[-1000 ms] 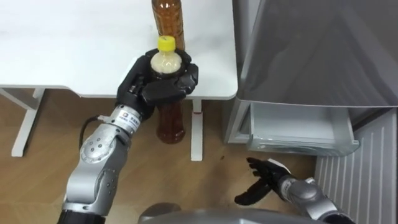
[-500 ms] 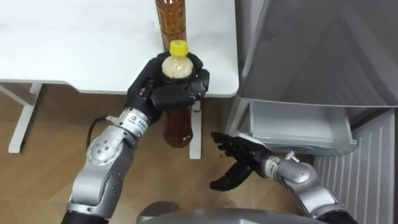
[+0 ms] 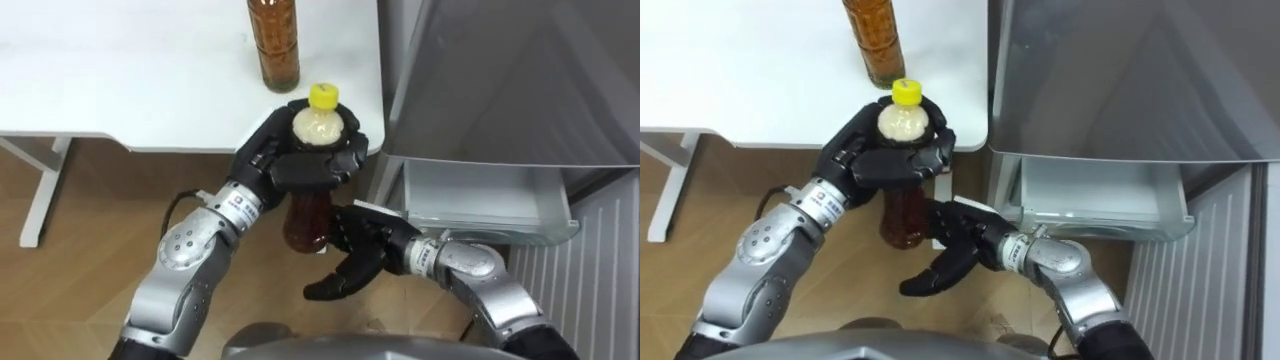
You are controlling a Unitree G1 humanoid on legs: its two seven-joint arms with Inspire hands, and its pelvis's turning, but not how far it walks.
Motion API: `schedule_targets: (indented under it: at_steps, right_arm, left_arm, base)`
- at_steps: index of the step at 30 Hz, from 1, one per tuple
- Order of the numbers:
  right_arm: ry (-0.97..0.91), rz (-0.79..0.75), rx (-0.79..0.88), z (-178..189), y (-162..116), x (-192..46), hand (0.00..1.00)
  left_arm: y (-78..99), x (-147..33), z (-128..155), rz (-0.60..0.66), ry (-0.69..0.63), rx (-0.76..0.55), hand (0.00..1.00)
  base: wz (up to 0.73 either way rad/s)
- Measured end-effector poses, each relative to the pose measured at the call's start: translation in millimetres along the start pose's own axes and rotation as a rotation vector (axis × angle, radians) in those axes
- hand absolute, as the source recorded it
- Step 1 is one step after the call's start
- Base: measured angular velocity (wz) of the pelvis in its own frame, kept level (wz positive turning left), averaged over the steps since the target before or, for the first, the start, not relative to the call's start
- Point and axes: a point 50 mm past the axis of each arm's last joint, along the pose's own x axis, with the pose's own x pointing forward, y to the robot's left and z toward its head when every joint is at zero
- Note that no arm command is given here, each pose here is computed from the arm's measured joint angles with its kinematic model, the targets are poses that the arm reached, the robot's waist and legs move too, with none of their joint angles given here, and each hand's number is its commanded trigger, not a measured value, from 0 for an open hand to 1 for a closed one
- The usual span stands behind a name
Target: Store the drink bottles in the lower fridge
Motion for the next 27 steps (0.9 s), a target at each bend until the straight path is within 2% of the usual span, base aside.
schedule_targets:
  at_steps: [7,21,22,23,24,25,26,27]
  right_arm:
    - [-0.065,0.044,0.118,3,5,2,0.0]
    - [-0.101,0.061,0.197,3,6,2,0.0]
    - [-0.103,0.063,0.208,2,7,2,0.06]
    - [-0.106,0.066,0.222,2,7,2,0.36]
    - [-0.111,0.068,0.233,2,8,2,0.84]
    - [-0.115,0.069,0.244,2,8,2,0.95]
    - [-0.116,0.068,0.247,2,9,3,1.0]
    - [-0.117,0.069,0.25,2,9,3,1.0]
  left_arm:
    - [-7.2,2.2,-16,-0.061,0.068,-0.023,1.0]
    - [-10.6,2.4,-21,-0.106,0.102,-0.003,1.0]
    - [-10.9,2.0,-21,-0.11,0.107,0.0,1.0]
    - [-11.2,1.2,-22,-0.117,0.115,0.004,1.0]
    - [-11.1,0.8,-22,-0.119,0.118,0.005,1.0]
    - [-10.7,0.3,-23,-0.122,0.121,0.005,1.0]
    - [-11.0,0.2,-23,-0.123,0.122,0.005,1.0]
    - [-11.3,0.2,-23,-0.125,0.123,0.006,1.0]
  base:
    - [-0.01]
    - [0.0]
    - [0.0]
    - [0.0]
    - [0.0]
    - [0.0]
    - [0.0]
    - [0.0]
